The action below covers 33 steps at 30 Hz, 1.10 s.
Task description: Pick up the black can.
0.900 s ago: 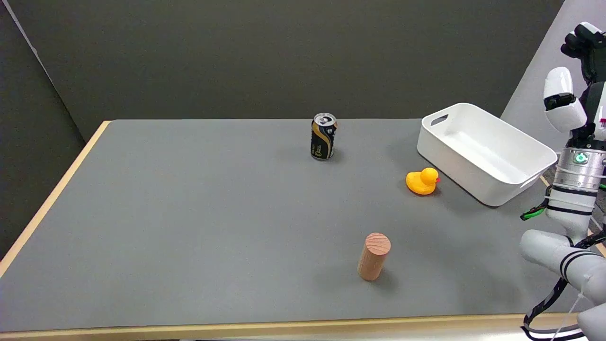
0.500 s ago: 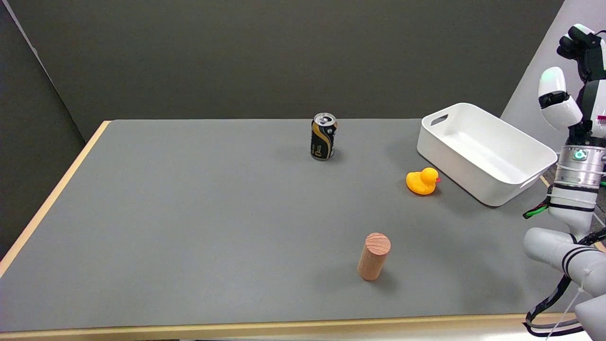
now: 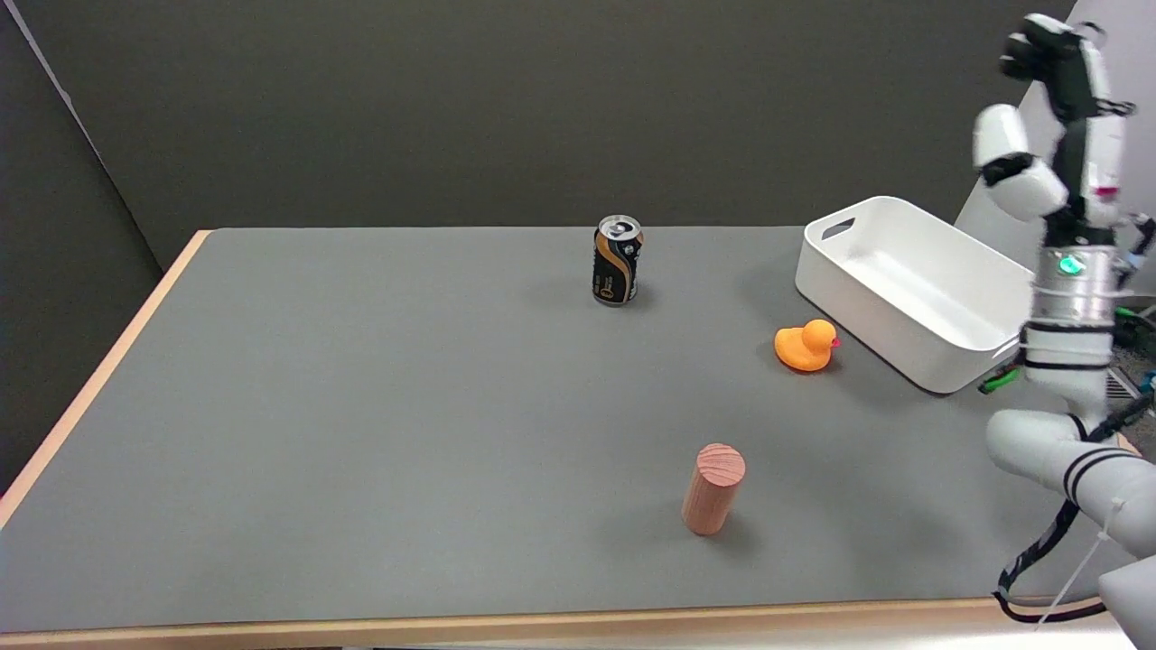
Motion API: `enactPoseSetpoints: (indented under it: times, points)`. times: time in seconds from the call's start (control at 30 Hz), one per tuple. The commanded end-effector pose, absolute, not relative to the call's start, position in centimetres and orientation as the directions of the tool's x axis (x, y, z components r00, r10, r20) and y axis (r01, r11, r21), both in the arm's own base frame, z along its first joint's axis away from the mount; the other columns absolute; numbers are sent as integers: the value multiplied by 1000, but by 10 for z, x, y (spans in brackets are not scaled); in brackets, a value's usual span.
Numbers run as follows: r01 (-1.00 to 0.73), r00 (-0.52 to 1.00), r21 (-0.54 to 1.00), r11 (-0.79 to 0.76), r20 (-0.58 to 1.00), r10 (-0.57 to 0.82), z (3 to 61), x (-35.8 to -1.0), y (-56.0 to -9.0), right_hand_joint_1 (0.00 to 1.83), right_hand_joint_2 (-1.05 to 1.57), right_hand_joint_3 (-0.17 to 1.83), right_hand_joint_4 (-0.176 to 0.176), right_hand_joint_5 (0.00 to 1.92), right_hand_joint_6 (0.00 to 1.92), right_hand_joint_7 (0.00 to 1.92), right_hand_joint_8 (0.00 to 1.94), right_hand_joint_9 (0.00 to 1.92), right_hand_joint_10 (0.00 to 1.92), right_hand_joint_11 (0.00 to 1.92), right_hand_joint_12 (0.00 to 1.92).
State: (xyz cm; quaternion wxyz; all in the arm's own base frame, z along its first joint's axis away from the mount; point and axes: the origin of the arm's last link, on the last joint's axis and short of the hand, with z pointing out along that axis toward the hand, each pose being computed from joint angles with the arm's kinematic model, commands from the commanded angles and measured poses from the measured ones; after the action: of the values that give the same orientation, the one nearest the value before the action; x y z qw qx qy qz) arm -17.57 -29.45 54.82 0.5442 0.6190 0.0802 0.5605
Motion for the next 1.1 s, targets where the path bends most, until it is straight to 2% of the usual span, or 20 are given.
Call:
enactPoseSetpoints:
  times: [0.03,0.3,0.5,0.87,1.1]
  points:
    - [-278,757,845,-457,486,438,404,-127,-410,456,712,1003,64,253,525,399,471,323,766,54,1075]
    - [-206,881,880,-427,356,310,323,-135,-462,435,693,1000,65,246,516,388,462,314,757,58,1079]
    - [-152,940,898,-412,260,221,278,-145,-483,432,689,997,65,249,519,386,461,306,751,58,1080]
    - [-168,978,931,-324,198,62,270,-181,-491,424,682,996,60,254,525,381,456,292,740,57,1080]
    - [-147,986,951,-273,164,39,288,-184,-494,419,676,996,62,260,537,382,457,291,738,58,1077]
